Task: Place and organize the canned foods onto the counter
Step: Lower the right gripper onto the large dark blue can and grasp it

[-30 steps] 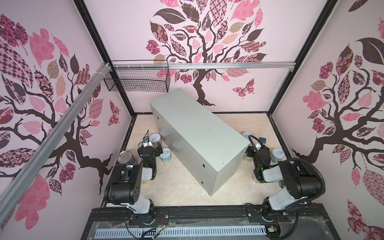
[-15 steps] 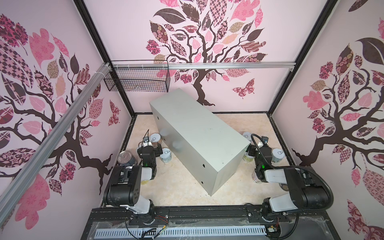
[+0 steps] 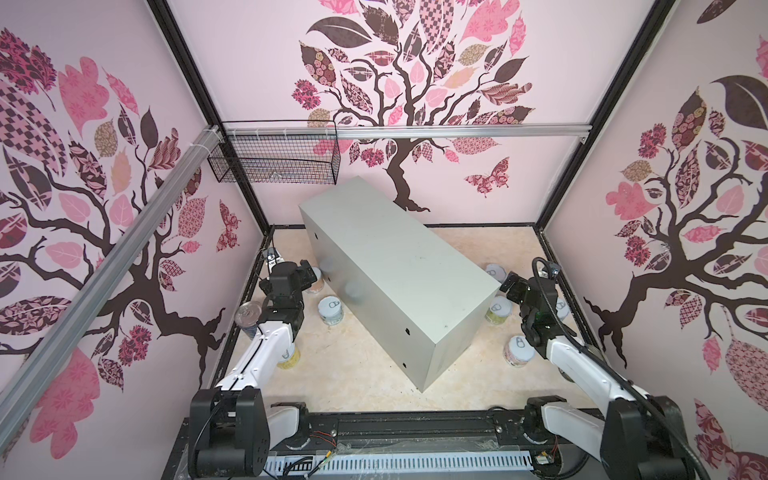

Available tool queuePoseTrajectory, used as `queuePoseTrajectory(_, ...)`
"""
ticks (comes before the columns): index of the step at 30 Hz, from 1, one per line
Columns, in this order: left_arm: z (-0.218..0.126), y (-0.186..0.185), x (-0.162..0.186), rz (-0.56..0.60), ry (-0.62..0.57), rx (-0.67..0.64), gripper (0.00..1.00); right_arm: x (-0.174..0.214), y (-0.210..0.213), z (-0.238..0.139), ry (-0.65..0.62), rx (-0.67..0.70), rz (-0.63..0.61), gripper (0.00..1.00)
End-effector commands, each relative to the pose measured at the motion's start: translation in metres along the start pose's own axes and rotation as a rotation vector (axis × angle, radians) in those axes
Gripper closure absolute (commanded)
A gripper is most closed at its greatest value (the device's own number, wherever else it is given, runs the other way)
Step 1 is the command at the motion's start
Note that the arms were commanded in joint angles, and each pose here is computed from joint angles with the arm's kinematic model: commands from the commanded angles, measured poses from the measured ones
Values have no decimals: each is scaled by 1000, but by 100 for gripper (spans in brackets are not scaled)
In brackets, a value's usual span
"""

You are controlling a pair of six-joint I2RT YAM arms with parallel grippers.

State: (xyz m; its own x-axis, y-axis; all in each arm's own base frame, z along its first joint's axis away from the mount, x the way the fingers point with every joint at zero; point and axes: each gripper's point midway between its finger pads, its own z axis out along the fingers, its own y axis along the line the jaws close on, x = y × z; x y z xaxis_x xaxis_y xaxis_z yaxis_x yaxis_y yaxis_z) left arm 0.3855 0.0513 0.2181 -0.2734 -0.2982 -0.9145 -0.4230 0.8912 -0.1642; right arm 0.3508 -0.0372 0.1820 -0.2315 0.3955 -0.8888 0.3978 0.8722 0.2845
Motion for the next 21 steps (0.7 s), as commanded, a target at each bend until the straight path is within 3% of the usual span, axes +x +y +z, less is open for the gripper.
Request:
queuePoseTrajectory(1,-25,3,4,-49,99,-47,2,-8,-5,-25,66,22,51,0)
queuePoseTrajectory(5,-53,-3,12,-122,146,-6,2,-22,-1,-52,89,-12,62,0)
queuePoseTrajectory(11,-85,-13,41,-115,224,58,2,-1,-1,-72,187,-51,117,0)
queuePoseTrajectory(16,-115,-9,54,-114,222,126,2,1,-36,-86,157,106,135,0)
queuePoseTrajectory(21,-129,-2,68,-141,247,164,2,12,-64,-92,208,282,173,0)
